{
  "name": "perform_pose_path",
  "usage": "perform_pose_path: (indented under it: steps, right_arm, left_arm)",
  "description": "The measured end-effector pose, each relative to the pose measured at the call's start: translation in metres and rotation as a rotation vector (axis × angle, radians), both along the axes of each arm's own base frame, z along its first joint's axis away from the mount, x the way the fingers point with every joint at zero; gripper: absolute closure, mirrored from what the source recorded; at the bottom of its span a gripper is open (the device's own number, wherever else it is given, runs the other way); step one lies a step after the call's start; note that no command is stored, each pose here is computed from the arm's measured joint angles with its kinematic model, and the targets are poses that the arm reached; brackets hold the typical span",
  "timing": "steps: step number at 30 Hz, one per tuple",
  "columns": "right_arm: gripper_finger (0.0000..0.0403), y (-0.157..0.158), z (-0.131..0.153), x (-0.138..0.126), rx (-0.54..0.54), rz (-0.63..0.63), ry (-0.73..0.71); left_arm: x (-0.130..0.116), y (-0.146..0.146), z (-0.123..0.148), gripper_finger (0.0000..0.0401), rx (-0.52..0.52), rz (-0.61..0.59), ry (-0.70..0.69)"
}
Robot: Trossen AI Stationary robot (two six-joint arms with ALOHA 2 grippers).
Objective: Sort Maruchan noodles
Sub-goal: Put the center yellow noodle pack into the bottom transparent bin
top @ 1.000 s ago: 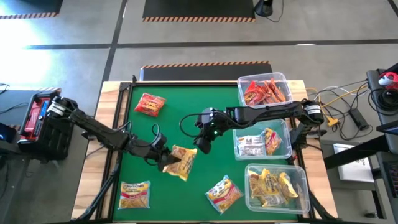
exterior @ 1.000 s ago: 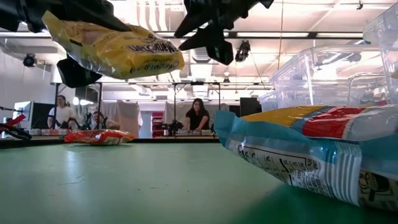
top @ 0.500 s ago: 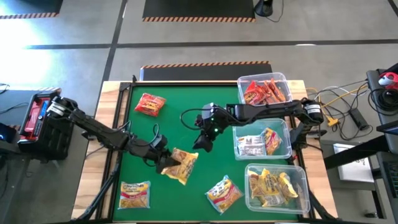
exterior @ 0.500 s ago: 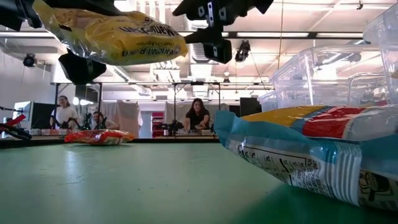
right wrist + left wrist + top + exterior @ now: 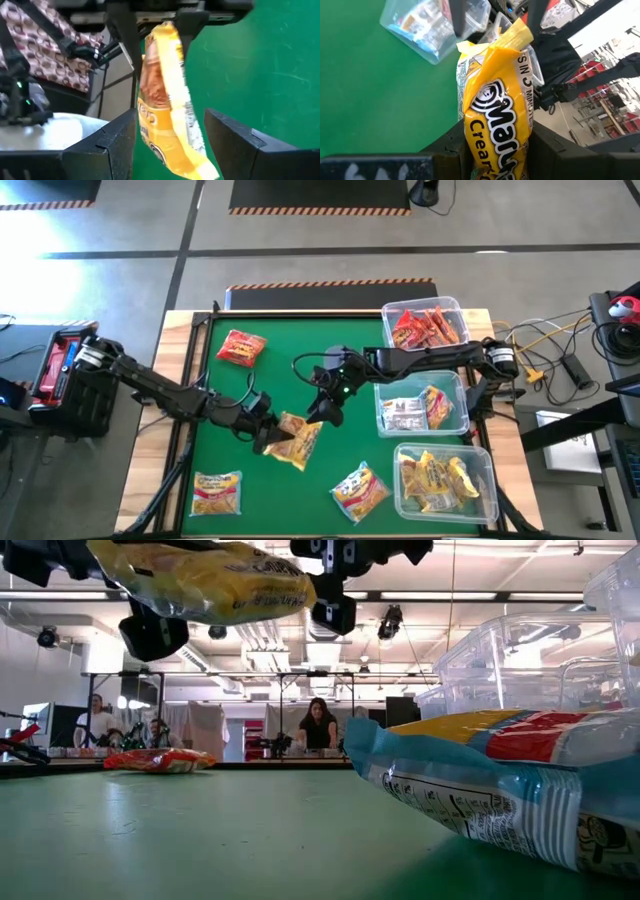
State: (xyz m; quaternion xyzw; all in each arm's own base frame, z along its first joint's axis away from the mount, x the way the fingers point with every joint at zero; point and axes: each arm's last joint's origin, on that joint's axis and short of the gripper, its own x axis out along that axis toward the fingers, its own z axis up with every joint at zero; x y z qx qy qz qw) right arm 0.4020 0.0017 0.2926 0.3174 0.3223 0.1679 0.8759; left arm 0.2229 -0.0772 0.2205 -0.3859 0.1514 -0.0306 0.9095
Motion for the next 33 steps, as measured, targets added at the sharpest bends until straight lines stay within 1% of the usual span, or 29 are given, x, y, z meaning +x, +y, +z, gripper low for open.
perform_pose_path:
  steps: [5, 10, 13, 16, 21, 27, 29, 33]
  right_arm:
    - [0.0181, 0.0, -0.001, 0.0, -0.087, 0.055, -0.058]
    - [0.0181, 0.0, 0.002, 0.002, -0.123, 0.073, -0.111]
    - [0.0181, 0.0, 0.004, 0.003, -0.153, 0.088, -0.16]
    - [0.0181, 0.001, 0.006, 0.004, -0.159, 0.092, -0.185]
    - [0.0181, 0.005, 0.006, 0.004, -0.163, 0.096, -0.184]
    - [0.0183, 0.008, 0.007, 0.003, -0.159, 0.103, -0.187]
    - [0.0187, 0.008, 0.008, 0.003, -0.136, 0.091, -0.174]
    - [0.0207, 0.008, 0.007, 0.003, -0.125, 0.08, -0.163]
  left_arm:
    - [0.004, 0.008, 0.004, 0.0289, 0.043, 0.025, -0.02]
    - [0.009, 0.014, 0.012, 0.0289, 0.077, 0.032, -0.047]
    - [0.011, 0.015, 0.017, 0.0289, 0.119, 0.029, -0.067]
    - [0.013, 0.017, 0.02, 0.0289, 0.155, 0.033, -0.083]
    - [0.015, 0.022, 0.023, 0.0289, 0.18, 0.071, -0.086]
    - [0.018, 0.023, 0.032, 0.0289, 0.273, 0.057, -0.109]
    - [0.019, 0.023, 0.034, 0.0289, 0.284, 0.058, -0.103]
    - [0.019, 0.023, 0.035, 0.0289, 0.295, 0.075, -0.083]
